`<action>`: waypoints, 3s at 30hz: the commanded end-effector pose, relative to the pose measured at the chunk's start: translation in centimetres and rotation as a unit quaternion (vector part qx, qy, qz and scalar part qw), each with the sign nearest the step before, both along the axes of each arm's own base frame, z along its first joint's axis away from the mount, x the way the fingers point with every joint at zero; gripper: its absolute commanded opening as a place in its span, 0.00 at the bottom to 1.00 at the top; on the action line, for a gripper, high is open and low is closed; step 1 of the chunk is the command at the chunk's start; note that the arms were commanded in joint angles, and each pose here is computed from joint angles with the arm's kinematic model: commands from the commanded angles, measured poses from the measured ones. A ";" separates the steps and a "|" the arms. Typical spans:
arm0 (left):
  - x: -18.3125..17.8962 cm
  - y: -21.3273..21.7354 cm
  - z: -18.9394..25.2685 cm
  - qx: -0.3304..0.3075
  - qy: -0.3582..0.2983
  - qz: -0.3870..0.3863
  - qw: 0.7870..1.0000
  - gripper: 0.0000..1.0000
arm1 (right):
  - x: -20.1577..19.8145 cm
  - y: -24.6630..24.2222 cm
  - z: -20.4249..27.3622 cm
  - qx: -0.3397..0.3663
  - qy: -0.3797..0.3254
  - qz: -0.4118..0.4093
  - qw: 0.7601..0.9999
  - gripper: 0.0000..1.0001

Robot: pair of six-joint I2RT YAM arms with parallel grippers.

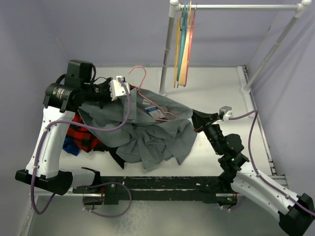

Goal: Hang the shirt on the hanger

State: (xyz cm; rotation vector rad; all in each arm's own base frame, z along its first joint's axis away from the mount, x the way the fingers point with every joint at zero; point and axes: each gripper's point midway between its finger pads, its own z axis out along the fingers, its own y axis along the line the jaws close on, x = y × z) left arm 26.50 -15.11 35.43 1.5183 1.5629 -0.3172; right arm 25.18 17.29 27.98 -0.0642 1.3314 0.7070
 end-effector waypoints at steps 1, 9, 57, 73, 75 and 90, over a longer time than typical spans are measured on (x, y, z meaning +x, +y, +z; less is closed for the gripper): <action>1.6 1.9 1.0 0.033 -0.072 0.038 0.996 0.00 | 0.3 -1.2 3.9 -0.006 -0.038 -0.033 0.999 0.00; 1.7 -0.6 1.3 -0.048 -0.033 0.029 0.998 0.00 | 0.8 2.8 6.0 0.005 -0.029 0.048 0.998 0.00; 0.8 -7.6 -4.1 -0.136 0.097 -0.032 0.985 0.00 | -0.9 8.6 8.0 -0.032 -0.031 0.164 0.985 0.98; 0.0 -7.2 -5.7 -0.087 0.040 -0.090 0.991 0.00 | -4.5 1.6 3.4 -0.418 -0.066 0.151 0.894 1.00; -0.5 -7.1 -5.9 -0.084 0.030 -0.106 0.990 0.00 | -5.0 1.7 3.0 -0.442 -0.070 0.182 0.875 1.00; -0.7 -7.4 -6.2 -0.087 -0.005 -0.134 0.987 0.00 | -0.8 4.6 -3.1 -0.474 0.024 0.353 0.806 0.92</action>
